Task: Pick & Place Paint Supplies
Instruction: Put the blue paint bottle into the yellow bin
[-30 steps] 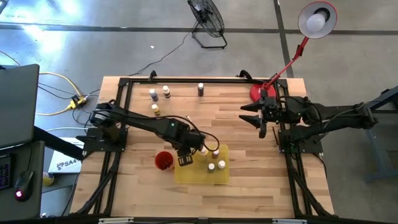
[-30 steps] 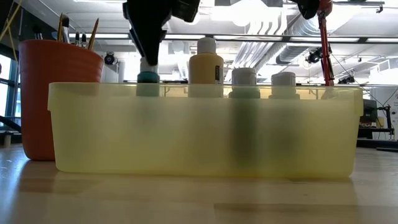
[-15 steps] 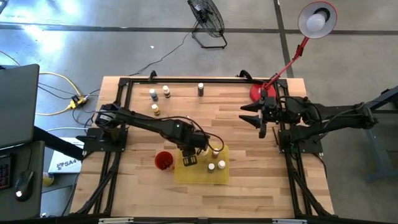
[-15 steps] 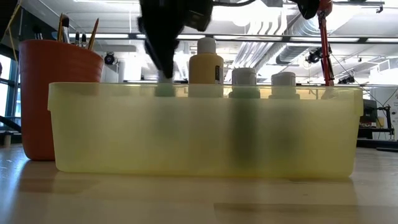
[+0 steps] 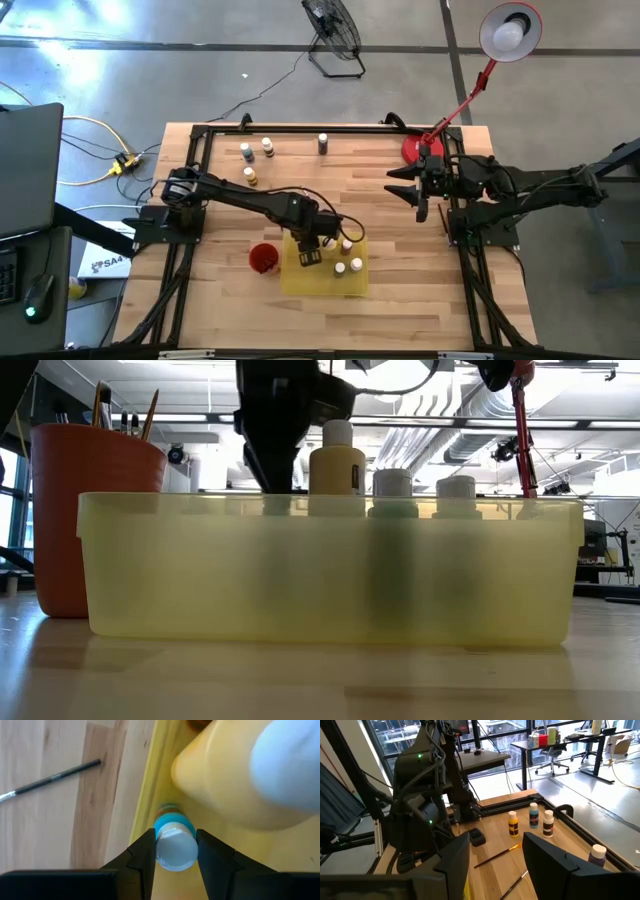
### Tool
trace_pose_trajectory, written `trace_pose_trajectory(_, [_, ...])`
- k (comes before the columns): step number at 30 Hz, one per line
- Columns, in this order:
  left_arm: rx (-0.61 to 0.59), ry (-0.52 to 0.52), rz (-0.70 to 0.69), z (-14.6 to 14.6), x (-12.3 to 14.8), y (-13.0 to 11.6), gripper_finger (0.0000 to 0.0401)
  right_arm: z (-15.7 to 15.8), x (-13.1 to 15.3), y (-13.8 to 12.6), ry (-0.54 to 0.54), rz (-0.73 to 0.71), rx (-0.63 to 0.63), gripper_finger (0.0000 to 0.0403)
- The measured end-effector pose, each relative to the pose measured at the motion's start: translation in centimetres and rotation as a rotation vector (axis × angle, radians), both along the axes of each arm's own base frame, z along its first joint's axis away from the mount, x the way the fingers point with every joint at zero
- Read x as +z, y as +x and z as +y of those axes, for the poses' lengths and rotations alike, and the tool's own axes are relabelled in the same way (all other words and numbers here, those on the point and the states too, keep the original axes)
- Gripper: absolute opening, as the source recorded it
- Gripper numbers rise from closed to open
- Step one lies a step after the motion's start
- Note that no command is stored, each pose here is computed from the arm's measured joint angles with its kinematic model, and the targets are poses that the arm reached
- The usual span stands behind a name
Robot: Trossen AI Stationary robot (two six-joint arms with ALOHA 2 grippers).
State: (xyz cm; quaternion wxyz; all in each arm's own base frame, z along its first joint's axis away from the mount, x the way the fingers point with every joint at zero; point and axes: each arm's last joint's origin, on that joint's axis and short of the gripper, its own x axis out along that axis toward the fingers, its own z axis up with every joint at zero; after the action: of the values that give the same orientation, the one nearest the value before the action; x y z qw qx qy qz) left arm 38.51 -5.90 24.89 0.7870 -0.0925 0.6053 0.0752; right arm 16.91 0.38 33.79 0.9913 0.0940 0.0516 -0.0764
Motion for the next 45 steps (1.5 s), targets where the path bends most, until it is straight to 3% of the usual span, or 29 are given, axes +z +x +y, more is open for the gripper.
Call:
trace_pose_trajectory(12, [-0.002,-0.01,-0.002,-0.02,-0.03,0.04,0.0118,0.0,-0.07,-0.01,0.0,0.007,0.0,0.0174])
trace_pose_trajectory(21, [-0.005,-0.016,-0.024,-0.15,-0.16,0.33,0.0148,0.0,-0.16,-0.02,-0.001,0.017,0.0,0.0174])
trace_pose_trajectory(45, [-0.02,-0.012,-0.038,-0.16,-0.09,0.44,0.0152,0.0,-0.18,-0.02,-0.001,0.019,0.0,0.0174])
